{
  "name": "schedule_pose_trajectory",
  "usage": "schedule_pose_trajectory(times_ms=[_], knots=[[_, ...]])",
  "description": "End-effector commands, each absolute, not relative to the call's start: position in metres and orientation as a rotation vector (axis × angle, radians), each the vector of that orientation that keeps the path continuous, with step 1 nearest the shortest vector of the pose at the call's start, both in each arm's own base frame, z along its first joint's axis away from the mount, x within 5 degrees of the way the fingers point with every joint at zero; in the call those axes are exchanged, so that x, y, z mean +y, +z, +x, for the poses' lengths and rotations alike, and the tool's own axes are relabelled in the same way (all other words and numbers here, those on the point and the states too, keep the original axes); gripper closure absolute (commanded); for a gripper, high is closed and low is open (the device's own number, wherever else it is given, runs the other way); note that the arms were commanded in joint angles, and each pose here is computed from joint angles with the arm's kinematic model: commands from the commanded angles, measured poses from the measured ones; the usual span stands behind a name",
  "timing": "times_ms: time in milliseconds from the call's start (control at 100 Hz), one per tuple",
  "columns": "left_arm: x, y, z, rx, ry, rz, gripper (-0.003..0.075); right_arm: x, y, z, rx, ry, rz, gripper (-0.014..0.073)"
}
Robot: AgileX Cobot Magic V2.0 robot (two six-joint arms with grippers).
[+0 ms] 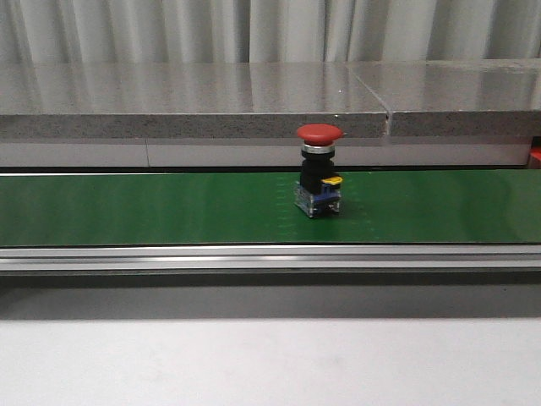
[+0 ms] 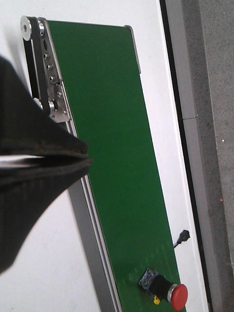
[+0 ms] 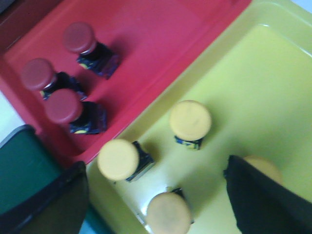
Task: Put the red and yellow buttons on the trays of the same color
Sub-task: 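Move the right gripper back over the belt toward the red button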
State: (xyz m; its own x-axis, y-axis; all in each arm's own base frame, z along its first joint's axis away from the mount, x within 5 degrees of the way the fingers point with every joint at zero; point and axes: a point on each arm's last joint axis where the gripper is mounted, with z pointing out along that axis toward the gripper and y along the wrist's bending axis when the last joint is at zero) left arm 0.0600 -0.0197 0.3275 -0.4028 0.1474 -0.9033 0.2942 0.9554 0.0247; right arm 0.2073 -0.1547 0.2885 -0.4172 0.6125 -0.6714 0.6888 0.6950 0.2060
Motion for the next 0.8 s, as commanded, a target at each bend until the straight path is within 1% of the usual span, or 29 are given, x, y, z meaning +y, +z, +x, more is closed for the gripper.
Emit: schedule_pose_trajectory(times_ms=[0,110,320,790], knots=[[-0.021,0.341,0.062,1.908,-0.195,0.296,0.0741,-0.139,0.309,0.212,2.107,-0.137,0.872,0.0013],[-0.021,0.341,0.062,1.908,-0.195,0.296,0.0741,-0.119,0.312,0.218,2.155,-0.113,0.767,0.0013],[-0.021,0.341,0.062,1.908,-0.195,0.296,0.0741,-0.082,0.326,0.223,2.184,-0.037,0.596,0.0013],[-0.021,0.341,0.062,1.908,-0.195,0.296,0.0741,-0.018,0.377,0.23,2.297,0.073,0.2,0.0013]])
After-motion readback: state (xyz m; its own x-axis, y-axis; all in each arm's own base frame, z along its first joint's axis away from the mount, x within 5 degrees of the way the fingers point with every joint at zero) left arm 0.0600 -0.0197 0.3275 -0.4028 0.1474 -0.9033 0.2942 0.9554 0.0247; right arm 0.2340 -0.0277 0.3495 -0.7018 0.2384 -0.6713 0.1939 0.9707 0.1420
